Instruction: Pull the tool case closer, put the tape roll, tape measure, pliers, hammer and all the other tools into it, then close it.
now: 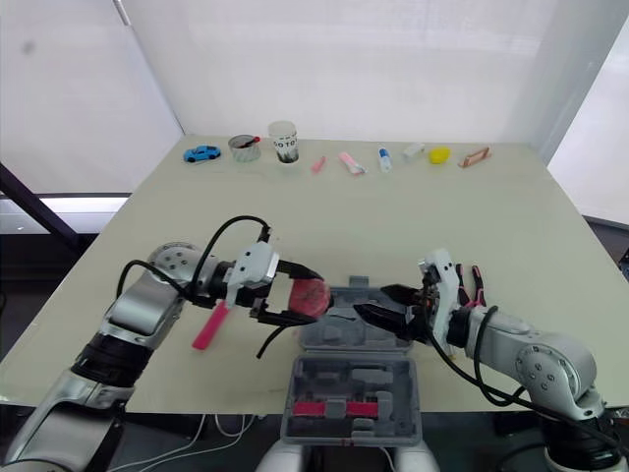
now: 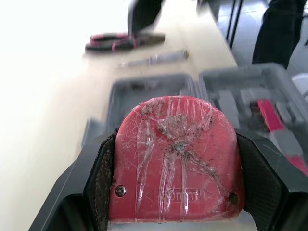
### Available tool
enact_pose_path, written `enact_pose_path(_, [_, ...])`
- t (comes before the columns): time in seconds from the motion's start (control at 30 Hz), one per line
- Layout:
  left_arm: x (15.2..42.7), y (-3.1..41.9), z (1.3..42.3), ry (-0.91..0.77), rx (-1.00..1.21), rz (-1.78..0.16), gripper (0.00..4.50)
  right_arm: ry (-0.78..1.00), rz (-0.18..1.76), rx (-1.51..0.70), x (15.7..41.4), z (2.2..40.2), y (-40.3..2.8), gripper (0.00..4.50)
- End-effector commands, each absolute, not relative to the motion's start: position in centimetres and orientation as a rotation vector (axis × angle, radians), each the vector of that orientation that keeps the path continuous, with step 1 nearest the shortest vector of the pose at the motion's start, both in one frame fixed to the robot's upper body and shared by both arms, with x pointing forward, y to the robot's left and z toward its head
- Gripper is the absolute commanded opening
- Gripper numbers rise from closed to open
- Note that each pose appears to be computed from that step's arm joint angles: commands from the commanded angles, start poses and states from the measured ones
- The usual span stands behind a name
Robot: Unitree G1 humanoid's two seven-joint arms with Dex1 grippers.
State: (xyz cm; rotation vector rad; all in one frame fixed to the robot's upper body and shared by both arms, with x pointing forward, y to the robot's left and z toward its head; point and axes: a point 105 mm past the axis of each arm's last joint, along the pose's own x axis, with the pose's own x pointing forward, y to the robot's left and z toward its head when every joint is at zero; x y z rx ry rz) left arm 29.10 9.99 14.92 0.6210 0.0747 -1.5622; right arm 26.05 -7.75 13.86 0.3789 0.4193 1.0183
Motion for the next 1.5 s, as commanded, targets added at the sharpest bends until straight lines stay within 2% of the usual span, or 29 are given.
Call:
enact_pose_path(0.03, [29.3,8.6,15.5,0.022,0.652,-1.603,2.99,0.437,1.024,0.519,25.8,15.0,-6.3,4.50])
enact_pose_path(0.2, [29.8,6.8,15.6,-0.034,0.661,-1.620,2.99,0.490,0.972,0.685,25.8,15.3,-4.9,4.50])
enact_pose_path(0.37, [29.8,6.1,15.5,-0.052,0.657,-1.630,2.99,0.539,0.937,0.722,25.8,15.4,-4.6,4.50])
enact_pose_path(0.47, [29.9,5.7,15.6,-0.066,0.655,-1.631,2.99,0.566,0.919,0.740,25.6,15.3,-4.6,3.62])
enact_pose_path(0.5, [29.9,5.5,15.7,-0.071,0.655,-1.631,2.99,0.575,0.915,0.742,25.6,15.2,-4.6,2.97])
enact_pose_path(0.57, [30.0,5.4,15.8,-0.077,0.654,-1.631,2.99,0.584,0.909,0.751,25.5,15.2,-4.6,2.66])
enact_pose_path(0.6, [30.0,5.3,15.8,-0.077,0.652,-1.633,2.99,0.588,0.907,0.750,25.5,15.2,-4.6,2.08])
enact_pose_path(0.7, [30.0,5.3,15.9,-0.077,0.635,-1.630,2.99,0.600,0.900,0.755,25.4,15.1,-4.6,0.76])
enact_pose_path(0.73, [30.1,5.3,15.9,-0.079,0.631,-1.624,2.99,0.602,0.898,0.759,25.4,15.2,-4.6,0.58])
enact_pose_path(0.83, [30.0,5.5,15.8,-0.055,0.604,-1.623,2.99,0.604,0.887,0.762,25.5,15.2,-4.6,0.58])
enact_pose_path(0.9, [29.6,5.7,15.9,-0.062,0.613,-1.635,4.02,0.598,0.866,0.774,25.8,15.2,-5.0,0.58])
enact_pose_path(0.97, [29.5,5.8,16.2,-0.078,0.602,-1.626,4.50,0.590,0.846,0.789,26.0,15.2,-5.7,0.52])
enact_pose_path(1.1, [29.0,7.1,16.6,-0.070,0.582,-1.630,4.50,0.595,0.807,0.762,26.2,14.8,-8.5,0.52])
enact_pose_path(1.33, [26.6,8.8,17.7,-0.118,0.491,-1.696,4.50,0.618,0.748,0.725,25.3,14.5,-13.6,0.52])
enact_pose_path(1.5, [24.7,10.1,17.6,-0.080,0.421,-1.716,4.50,0.709,0.645,0.725,24.3,12.1,-18.0,0.52])
